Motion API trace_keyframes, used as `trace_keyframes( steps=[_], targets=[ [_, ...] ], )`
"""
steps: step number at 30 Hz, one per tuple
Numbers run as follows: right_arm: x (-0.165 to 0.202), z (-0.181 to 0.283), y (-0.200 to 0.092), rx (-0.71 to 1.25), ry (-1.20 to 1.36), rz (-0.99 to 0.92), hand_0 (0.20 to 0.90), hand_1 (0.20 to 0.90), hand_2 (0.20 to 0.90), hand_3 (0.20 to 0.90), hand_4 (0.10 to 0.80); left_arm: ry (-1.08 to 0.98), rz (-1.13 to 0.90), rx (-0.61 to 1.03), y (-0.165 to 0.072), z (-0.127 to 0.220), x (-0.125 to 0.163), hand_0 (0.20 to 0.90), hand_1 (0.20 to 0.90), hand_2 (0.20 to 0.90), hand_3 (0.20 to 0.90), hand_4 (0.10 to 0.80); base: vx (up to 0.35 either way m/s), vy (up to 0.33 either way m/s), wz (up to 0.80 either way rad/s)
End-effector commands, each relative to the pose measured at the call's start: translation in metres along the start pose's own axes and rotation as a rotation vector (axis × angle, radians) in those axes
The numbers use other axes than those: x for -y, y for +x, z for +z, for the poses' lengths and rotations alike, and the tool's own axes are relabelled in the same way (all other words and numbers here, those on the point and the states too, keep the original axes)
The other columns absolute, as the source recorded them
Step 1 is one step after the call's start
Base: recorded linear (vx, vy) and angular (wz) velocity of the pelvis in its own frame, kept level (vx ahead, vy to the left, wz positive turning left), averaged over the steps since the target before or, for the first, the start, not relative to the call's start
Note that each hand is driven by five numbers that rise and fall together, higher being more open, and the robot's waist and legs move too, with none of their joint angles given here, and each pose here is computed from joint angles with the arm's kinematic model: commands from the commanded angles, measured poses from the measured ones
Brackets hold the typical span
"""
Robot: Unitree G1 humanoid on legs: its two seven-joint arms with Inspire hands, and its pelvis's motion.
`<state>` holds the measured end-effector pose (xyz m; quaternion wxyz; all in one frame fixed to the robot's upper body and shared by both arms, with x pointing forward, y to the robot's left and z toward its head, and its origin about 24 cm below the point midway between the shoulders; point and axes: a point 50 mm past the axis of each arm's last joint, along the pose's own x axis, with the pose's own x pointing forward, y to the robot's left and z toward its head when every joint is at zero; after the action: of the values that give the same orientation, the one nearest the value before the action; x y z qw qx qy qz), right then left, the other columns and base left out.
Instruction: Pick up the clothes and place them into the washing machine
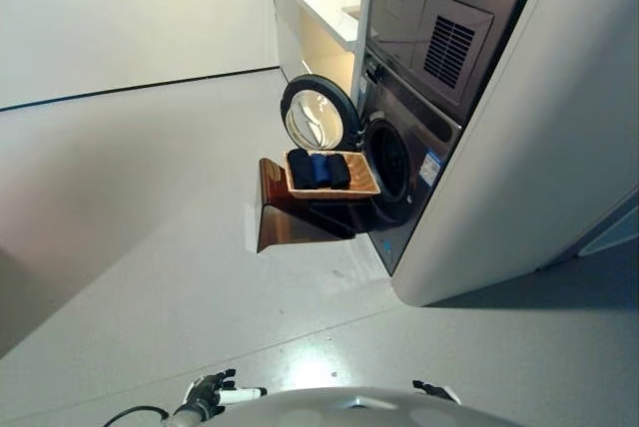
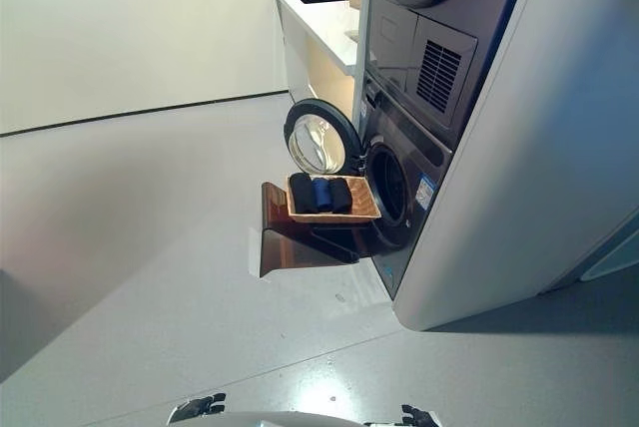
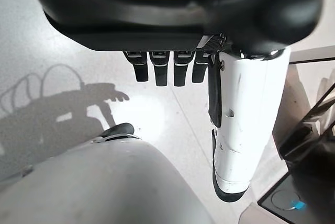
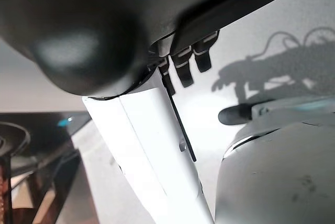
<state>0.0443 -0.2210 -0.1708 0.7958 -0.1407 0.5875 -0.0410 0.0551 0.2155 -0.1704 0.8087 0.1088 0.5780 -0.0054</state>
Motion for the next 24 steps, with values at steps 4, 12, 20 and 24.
trace_keyframes(
  steps=[4, 12, 20, 24],
  targets=[
    [0.021, 0.026, 0.006, 0.061, -0.033, -0.071, 0.9, 0.9, 0.9, 0.9, 0.8, -0.04, 0.025, 0.106, 0.007, 0.039, 0.001, 0.9, 0.9, 0.9, 0.9, 0.8, 0.029, 0.126, -0.02],
    [0.025, 0.039, 0.007, 0.106, 0.0, -0.096, 0.9, 0.9, 0.9, 0.9, 0.8, -0.038, 0.055, 0.139, 0.007, 0.05, -0.013, 0.9, 0.9, 0.9, 0.9, 0.8, 0.131, 0.115, 0.04],
    [0.028, 0.035, 0.006, 0.098, 0.031, -0.115, 0.9, 0.9, 0.9, 0.9, 0.8, -0.054, 0.112, 0.161, 0.007, 0.053, -0.025, 0.9, 0.9, 0.9, 0.9, 0.8, 0.366, -0.084, 0.35],
    [0.028, 0.027, 0.005, 0.082, 0.019, -0.107, 0.9, 0.9, 0.9, 0.9, 0.8, -0.083, 0.111, 0.169, 0.006, 0.053, -0.021, 0.9, 0.9, 0.9, 0.9, 0.8, 0.499, -0.232, 0.2]
  ],
)
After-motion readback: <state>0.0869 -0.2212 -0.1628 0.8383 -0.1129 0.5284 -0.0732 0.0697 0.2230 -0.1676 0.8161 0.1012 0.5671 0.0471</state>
